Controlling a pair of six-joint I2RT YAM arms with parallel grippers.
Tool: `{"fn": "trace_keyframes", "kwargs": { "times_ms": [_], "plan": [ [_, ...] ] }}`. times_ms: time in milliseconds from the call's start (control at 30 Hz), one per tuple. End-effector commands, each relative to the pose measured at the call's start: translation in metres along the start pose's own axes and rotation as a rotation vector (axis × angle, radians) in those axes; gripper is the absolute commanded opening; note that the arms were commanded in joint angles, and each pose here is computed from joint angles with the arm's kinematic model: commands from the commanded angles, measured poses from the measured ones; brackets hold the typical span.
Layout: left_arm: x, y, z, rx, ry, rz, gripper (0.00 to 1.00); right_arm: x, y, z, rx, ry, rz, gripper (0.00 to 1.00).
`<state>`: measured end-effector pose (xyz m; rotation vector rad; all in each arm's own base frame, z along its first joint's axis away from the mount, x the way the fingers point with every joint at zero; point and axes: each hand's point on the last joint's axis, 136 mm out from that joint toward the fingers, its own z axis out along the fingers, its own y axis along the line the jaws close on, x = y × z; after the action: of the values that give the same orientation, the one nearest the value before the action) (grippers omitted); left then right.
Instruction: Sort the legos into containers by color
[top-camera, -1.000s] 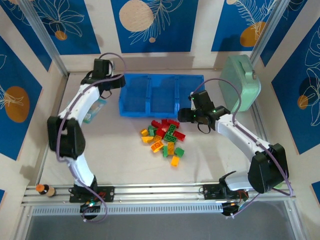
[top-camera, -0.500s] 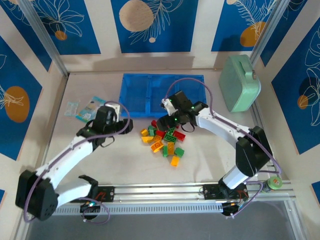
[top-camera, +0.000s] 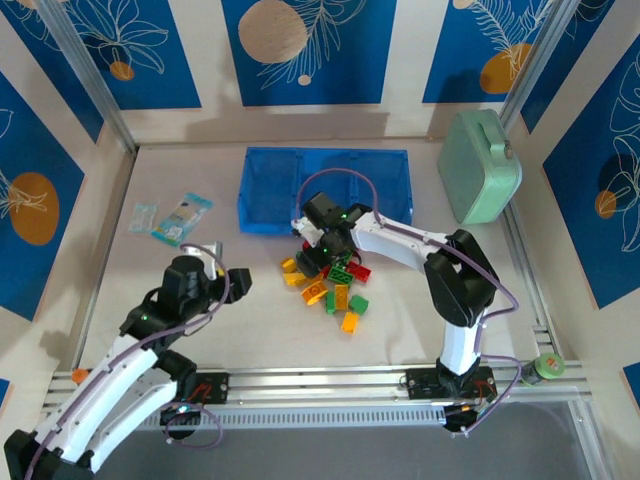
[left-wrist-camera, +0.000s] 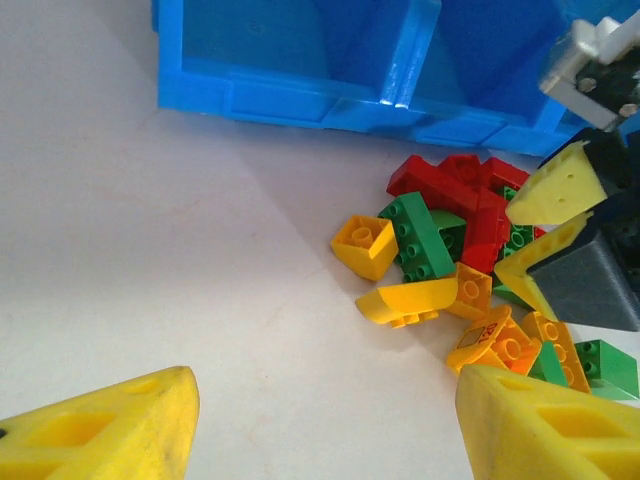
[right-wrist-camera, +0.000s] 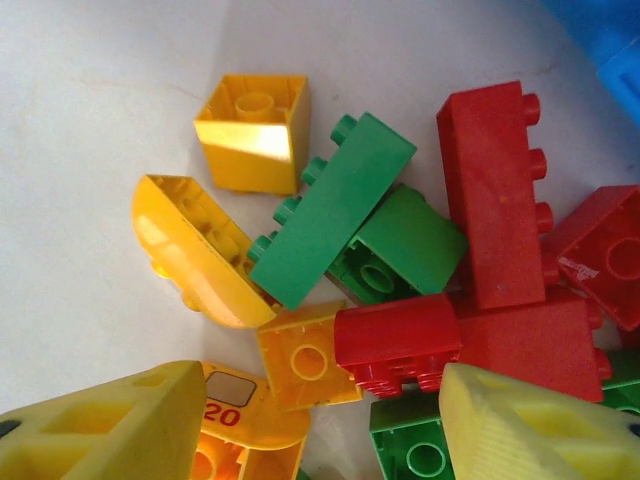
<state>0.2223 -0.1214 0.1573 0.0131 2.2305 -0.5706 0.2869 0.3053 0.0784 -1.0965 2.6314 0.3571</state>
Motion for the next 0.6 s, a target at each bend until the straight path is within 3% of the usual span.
{"fn": "trace_keyframes", "kwargs": {
  "times_ms": [0,567],
  "plan": [
    [0.016,0.004,-0.004,0.002,0.035,-0.032,0.69,-0.003,-0.005,-0.002,0.067,0.011,-0.061,0.64],
    [0.014,0.005,-0.013,0.000,0.011,-0.033,0.69,-0.011,-0.018,0.020,0.151,0.070,-0.143,0.57]
  ]
}}
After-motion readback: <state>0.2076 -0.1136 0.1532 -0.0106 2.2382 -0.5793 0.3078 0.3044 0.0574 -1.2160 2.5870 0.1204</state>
